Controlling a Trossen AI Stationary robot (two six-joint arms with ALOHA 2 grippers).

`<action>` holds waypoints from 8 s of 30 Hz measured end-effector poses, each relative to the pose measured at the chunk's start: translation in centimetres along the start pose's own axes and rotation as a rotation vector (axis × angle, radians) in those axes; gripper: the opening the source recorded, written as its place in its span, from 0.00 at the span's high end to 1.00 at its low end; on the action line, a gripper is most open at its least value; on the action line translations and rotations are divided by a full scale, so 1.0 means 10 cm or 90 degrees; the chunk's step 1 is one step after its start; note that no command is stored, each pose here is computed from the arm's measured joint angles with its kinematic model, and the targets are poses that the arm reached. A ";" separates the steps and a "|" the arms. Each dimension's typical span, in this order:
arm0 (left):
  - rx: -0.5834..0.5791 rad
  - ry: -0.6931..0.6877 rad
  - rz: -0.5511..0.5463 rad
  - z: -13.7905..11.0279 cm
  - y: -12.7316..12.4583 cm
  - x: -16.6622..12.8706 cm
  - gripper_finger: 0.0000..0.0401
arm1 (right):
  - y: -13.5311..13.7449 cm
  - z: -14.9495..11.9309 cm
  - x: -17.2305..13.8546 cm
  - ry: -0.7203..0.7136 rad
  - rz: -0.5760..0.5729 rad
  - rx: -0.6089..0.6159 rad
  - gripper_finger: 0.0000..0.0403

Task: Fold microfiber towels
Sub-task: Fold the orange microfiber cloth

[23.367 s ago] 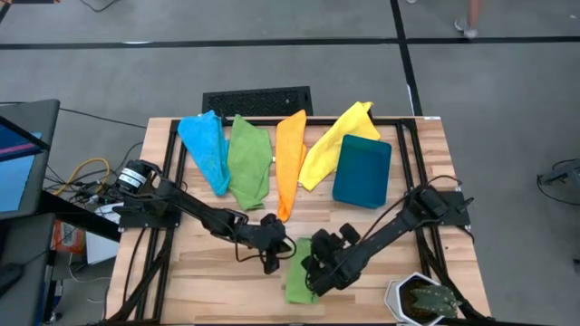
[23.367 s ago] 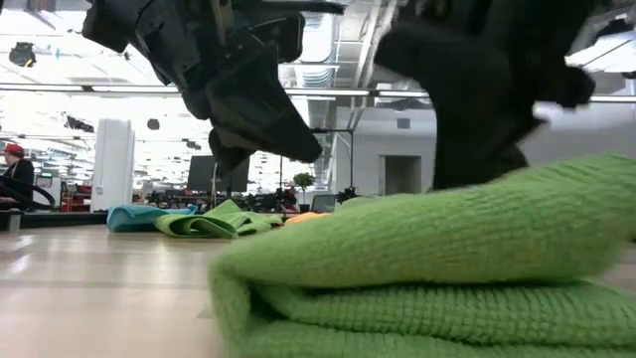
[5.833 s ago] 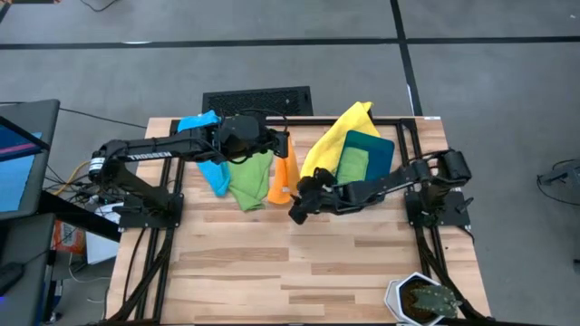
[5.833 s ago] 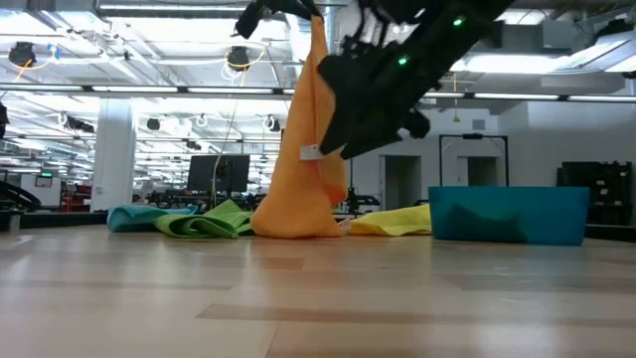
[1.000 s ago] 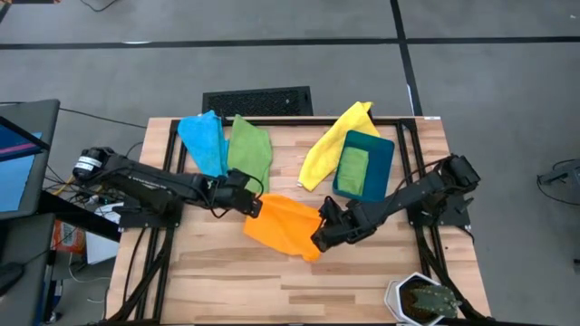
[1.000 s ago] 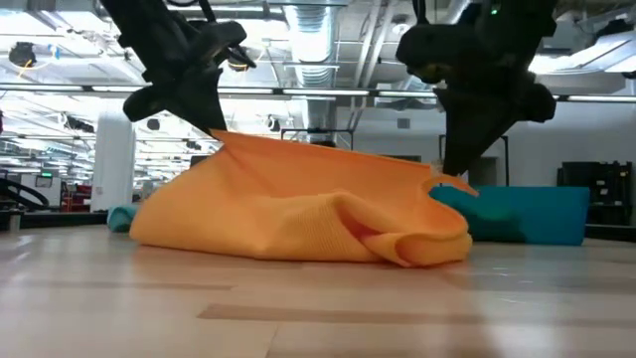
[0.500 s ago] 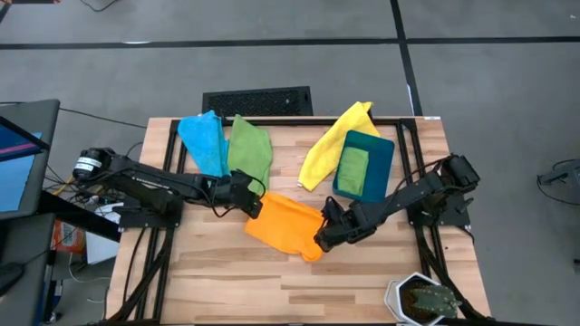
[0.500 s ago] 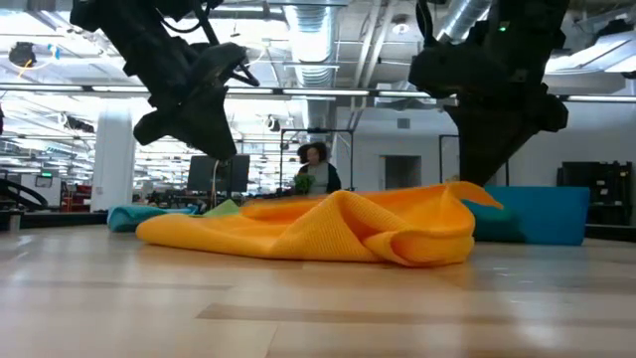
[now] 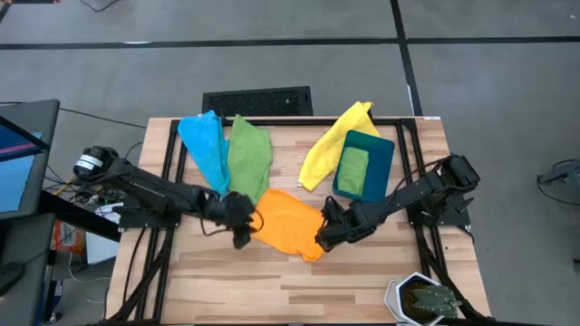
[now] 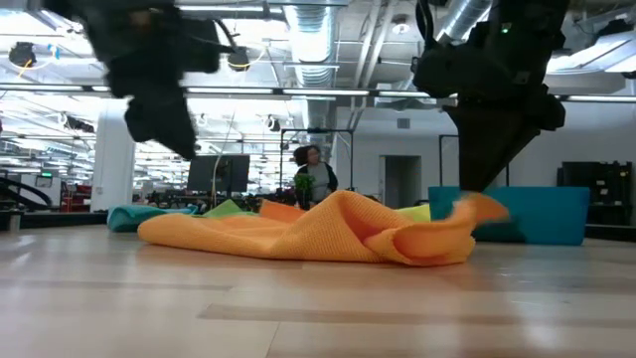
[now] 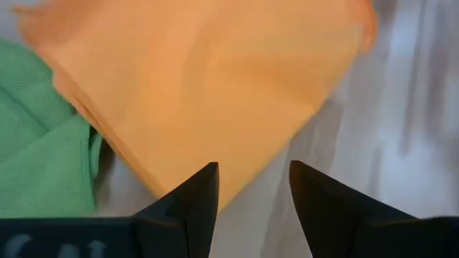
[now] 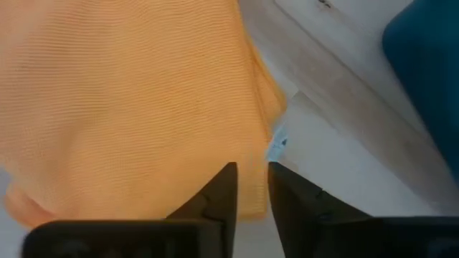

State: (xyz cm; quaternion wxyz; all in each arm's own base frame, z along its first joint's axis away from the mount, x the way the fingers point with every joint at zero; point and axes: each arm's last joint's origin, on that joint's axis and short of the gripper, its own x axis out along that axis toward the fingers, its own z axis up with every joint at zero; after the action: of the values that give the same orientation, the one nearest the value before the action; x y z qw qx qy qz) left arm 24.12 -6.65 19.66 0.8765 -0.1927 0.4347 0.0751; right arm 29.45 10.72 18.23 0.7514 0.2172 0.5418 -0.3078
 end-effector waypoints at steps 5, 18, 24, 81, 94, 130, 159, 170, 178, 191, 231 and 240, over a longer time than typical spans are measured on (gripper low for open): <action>0.095 -0.033 0.096 -0.16 -0.12 0.01 0.61 | 0.00 0.00 0.00 -0.002 0.000 -0.018 0.60; 0.272 0.058 0.144 -0.38 -0.14 0.64 0.54 | 0.47 -0.24 -0.38 -0.134 0.259 -0.186 0.51; 0.221 0.062 0.138 -0.40 -0.14 0.81 0.55 | 0.82 -0.60 -0.29 -0.197 0.333 -0.354 0.57; 0.107 0.018 0.106 -0.36 -0.18 0.84 0.56 | 0.59 -0.35 0.39 -0.125 0.115 -0.323 0.77; 0.105 0.009 0.105 -0.35 -0.19 0.85 0.56 | 0.60 -0.30 0.39 -0.102 0.142 -0.314 0.98; 0.121 0.145 -0.024 -0.35 -0.19 0.45 0.56 | 0.40 -1.04 -0.56 -0.129 0.161 -0.228 0.83; 0.091 0.097 0.022 -0.59 0.02 0.46 0.56 | -0.11 -0.28 0.45 0.010 0.147 -0.134 0.56; 0.094 0.084 0.023 -0.58 0.02 0.47 0.56 | -0.03 -0.07 0.26 0.017 0.223 -0.139 0.93; 0.088 0.083 0.026 -0.58 0.02 0.47 0.56 | 0.01 0.37 0.10 -0.072 0.243 -0.165 0.97; 0.072 0.085 0.025 -0.58 0.02 0.47 0.56 | -0.08 0.39 0.30 0.008 0.207 -0.166 0.53; 0.086 0.084 0.034 -0.59 0.03 0.47 0.56 | -0.11 0.12 0.62 -0.027 0.267 -0.456 0.89; 0.085 0.082 0.035 -0.58 0.03 0.47 0.56 | -0.08 0.26 0.09 0.067 0.331 -0.393 0.93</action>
State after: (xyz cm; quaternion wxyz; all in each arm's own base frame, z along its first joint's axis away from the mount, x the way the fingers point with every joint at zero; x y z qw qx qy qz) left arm 22.64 -8.94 12.68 0.8553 -0.1259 0.4993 0.0577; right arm 30.91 8.20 18.19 0.8054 0.1265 0.5734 0.0809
